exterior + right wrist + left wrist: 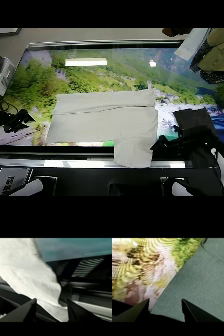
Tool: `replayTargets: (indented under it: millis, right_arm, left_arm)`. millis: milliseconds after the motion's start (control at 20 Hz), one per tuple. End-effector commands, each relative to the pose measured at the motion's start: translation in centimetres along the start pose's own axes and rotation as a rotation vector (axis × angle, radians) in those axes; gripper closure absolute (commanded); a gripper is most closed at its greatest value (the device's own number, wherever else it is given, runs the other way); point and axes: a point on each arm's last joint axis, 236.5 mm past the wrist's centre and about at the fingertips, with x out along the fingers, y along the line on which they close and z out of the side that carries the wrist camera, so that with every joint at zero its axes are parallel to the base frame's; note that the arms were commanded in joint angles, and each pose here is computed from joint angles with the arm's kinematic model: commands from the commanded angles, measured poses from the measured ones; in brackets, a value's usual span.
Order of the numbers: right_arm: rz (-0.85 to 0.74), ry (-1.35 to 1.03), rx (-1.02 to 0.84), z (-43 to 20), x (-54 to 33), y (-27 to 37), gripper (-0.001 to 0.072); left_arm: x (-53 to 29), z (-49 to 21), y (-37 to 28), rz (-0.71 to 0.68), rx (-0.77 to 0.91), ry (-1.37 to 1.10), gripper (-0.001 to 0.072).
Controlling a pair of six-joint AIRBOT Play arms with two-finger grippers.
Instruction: Fold the clothes and pants, and hang the long-sleeved shirts on hangers.
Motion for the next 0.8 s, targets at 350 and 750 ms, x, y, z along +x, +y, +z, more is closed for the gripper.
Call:
replayTargets:
  millis: [350,750]
  right_arm:
    - [-0.035,0.022,-0.06,-1.3,3.8,1.6,0.0448]
    - [-0.049,0.003,-0.119,-1.5,3.4,2.4,0.0672]
  left_arm:
    - [2.7,-3.7,2.8,0.022,-0.073,0.1,0.0238]
    - [6.2,-8.3,3.6,-0.139,-0.136,0.161,0.0238]
